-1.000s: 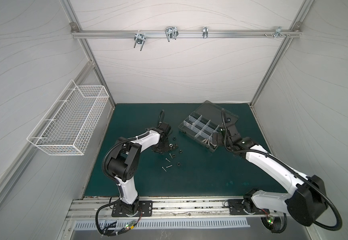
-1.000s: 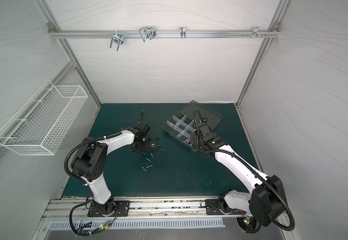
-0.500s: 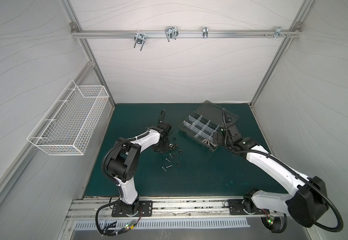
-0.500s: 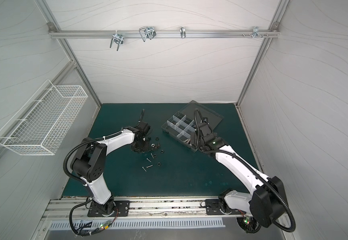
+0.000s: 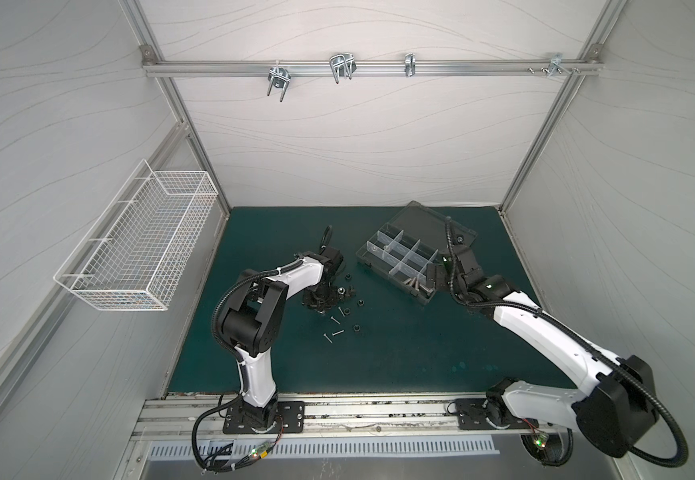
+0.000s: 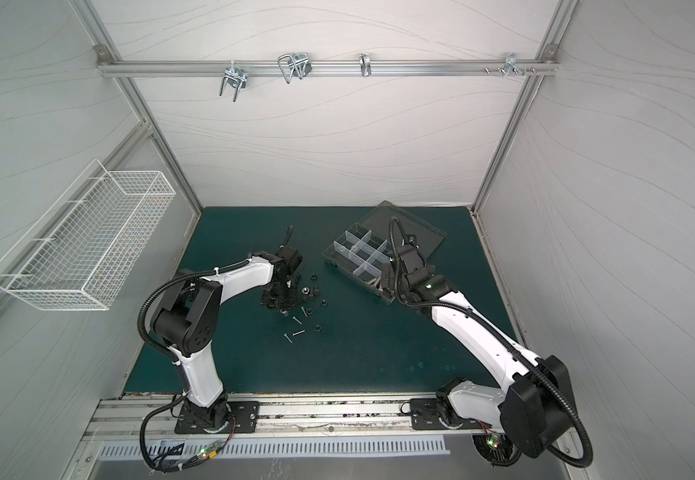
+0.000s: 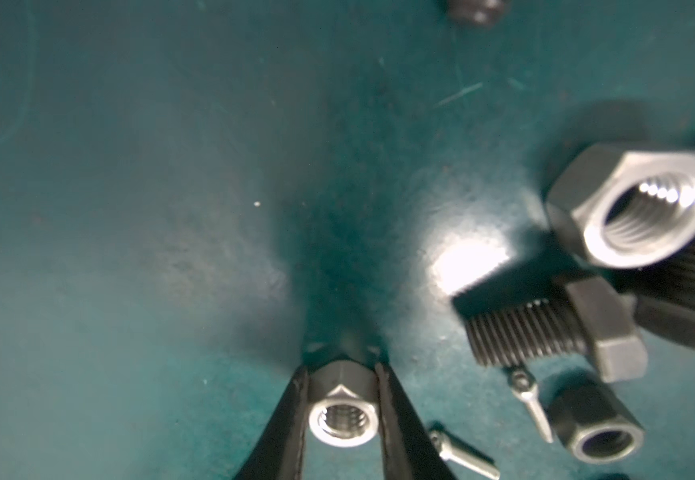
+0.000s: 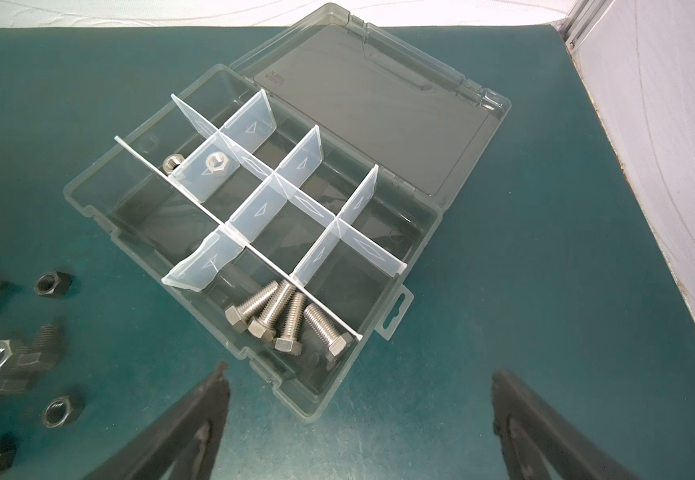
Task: Sort the screws and nuts into containers
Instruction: 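Close the left gripper on the silver nut and lift it, then carry the nut to the nut compartment and release it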
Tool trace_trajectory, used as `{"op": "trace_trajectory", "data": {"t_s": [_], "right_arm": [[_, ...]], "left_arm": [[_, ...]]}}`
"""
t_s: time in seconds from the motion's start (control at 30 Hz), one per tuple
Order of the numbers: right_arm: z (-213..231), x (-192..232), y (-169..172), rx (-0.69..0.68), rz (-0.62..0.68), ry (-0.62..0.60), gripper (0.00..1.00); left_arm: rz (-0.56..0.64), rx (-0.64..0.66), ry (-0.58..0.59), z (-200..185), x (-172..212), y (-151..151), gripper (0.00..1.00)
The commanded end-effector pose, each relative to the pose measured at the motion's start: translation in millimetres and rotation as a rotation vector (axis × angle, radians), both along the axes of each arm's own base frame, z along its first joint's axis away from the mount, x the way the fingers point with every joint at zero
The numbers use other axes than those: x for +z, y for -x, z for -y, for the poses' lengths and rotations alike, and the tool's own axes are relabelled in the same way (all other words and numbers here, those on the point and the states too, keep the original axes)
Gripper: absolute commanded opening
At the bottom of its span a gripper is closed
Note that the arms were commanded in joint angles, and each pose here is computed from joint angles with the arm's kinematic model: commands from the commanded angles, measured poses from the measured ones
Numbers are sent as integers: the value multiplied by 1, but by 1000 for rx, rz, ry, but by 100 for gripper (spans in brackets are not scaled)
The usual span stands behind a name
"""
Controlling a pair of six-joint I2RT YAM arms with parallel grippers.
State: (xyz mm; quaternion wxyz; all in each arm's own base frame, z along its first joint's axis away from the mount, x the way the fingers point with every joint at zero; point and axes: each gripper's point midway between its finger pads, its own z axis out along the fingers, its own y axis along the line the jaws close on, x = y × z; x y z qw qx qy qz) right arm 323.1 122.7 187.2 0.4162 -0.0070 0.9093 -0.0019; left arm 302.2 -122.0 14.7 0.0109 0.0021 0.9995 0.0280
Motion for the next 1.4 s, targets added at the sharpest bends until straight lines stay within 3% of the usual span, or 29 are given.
{"op": "trace_trajectory", "data": {"t_s": [0.0, 0.4, 0.8, 1.0, 1.37], "right_arm": [[7, 9, -1, -33, 34, -9, 99], [5, 6, -3, -33, 26, -6, 99], [4, 8, -4, -31, 28, -10, 99], [4, 10, -5, -32, 32, -9, 99], [6, 11, -3, -41, 34, -16, 99]], "left_arm": [[-54, -12, -10, 1, -11, 5, 30], [-34, -11, -8, 0, -4, 4, 12], [107, 3, 82, 17, 35, -24, 11], [228, 6, 200, 40, 70, -51, 13], [491, -14, 425, 104, 141, -136, 14]]}}
